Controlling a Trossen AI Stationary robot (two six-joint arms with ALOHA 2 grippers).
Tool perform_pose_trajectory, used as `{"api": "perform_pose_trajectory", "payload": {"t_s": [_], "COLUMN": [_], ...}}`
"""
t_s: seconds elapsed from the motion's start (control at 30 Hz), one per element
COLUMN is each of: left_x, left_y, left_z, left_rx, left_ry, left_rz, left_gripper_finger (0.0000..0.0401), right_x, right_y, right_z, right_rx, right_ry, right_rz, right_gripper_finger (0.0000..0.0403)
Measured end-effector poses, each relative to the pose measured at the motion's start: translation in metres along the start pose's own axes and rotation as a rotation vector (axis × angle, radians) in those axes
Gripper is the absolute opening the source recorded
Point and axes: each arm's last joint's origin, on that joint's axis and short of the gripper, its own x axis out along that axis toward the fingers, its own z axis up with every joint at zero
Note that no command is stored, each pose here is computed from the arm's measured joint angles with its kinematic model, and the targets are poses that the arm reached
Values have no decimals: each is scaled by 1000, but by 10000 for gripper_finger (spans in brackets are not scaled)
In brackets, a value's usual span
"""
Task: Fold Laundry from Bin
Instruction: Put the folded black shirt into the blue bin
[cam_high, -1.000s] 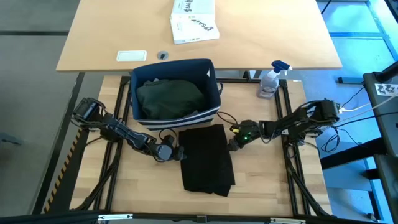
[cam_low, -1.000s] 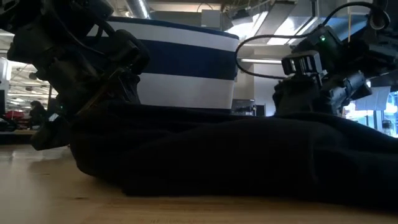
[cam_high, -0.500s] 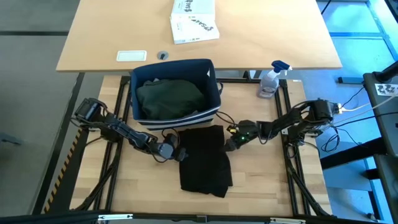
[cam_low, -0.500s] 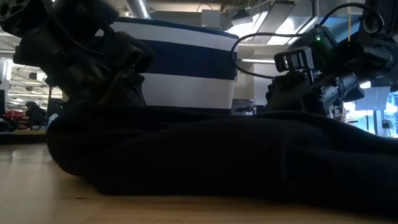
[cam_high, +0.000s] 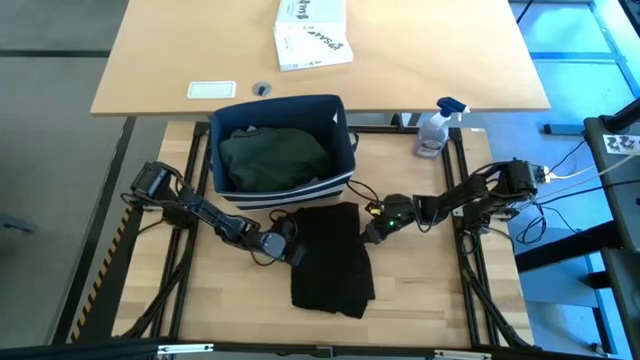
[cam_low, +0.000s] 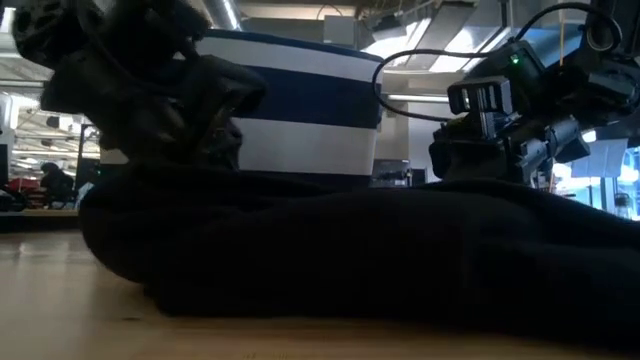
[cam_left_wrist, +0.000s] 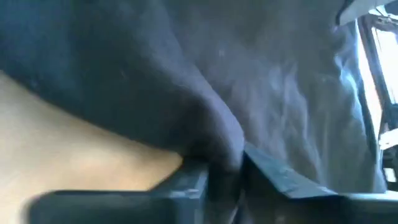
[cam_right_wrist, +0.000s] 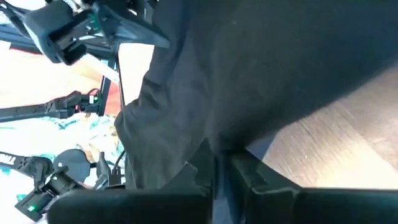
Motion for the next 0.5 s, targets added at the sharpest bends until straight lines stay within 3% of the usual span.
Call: {"api": "perform_pose_trajectory", "payload": {"t_s": [0.1, 0.27, 0.5], "left_x": [2, -1, -19], "left_y": [-9, -41, -99], "left_z": [2, 2, -2], "left_rx": [74, 152, 245], "left_ry": [18, 17, 32], "left_rz": [-22, -118, -178], "left_gripper_finger": [19, 10, 8], "right_x": [0, -2, -25], "right_y": [2, 14, 62], "right_z": [1, -3, -14], "right_rx": [-13, -5, -65], "right_ry": [5, 38, -5], "right_rz": [22, 131, 296], "right_gripper_finger": [15, 7, 4]}}
